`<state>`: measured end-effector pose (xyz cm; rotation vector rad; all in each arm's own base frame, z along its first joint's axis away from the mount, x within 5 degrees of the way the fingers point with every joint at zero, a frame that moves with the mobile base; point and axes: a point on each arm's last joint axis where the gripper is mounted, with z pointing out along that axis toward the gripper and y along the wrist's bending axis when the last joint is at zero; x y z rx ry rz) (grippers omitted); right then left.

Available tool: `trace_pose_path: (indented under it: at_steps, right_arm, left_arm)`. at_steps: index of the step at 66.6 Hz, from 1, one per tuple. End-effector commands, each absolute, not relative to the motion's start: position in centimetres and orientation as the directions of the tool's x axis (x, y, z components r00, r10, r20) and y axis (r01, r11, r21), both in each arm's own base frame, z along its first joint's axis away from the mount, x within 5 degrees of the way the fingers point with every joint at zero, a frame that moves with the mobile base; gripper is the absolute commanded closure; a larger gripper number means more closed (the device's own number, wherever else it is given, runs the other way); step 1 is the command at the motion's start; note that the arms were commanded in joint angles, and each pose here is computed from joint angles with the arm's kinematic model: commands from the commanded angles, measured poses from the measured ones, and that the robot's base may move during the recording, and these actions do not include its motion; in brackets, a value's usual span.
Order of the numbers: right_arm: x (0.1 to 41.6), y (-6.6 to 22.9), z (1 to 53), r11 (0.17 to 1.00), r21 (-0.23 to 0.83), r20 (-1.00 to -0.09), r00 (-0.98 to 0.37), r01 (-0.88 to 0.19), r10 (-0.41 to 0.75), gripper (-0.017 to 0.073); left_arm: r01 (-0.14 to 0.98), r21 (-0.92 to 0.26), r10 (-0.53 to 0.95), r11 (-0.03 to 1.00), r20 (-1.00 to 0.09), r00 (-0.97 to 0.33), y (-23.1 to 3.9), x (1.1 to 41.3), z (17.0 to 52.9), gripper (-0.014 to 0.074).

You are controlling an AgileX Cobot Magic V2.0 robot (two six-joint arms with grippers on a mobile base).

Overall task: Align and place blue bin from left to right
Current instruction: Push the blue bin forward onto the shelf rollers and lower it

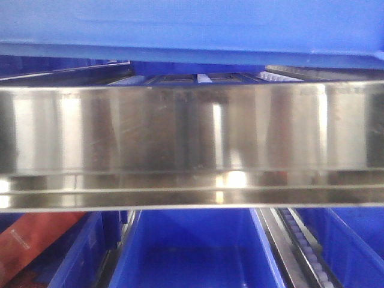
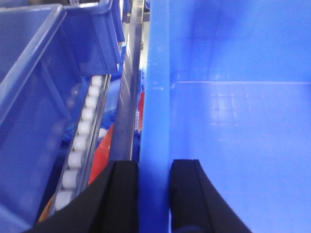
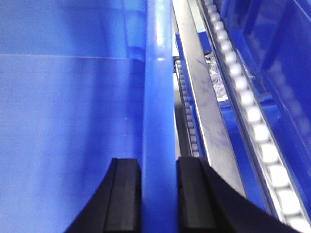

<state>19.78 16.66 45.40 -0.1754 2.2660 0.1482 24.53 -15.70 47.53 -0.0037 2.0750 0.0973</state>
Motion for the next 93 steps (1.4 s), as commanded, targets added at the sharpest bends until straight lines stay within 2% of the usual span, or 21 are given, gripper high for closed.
trace_pose_path:
  at_steps: [1,79,93]
  right_arm:
    - [19.70,18.19,47.06,0.938,0.154,-0.853,-0.520,-0.310,-0.033,0.0638]
    - [19.82,18.64,47.61,0.919,0.178,-0.881,-0.472,-0.351,-0.010,0.0638]
    - [19.95,18.72,47.57,0.920,0.191,-0.878,-0.478,-0.343,0.005,0.0629]
  left_arm:
    - [0.110,-0.030,0.010,0.993,-0.938,-0.347,-17.42,24.35,49.27,0.0704]
    - [0.112,-0.030,0.010,0.993,-0.939,-0.344,-17.44,24.36,49.30,0.0704]
    - [0.120,-0.104,-0.046,0.987,-0.909,-0.415,-17.43,24.36,48.82,0.0704]
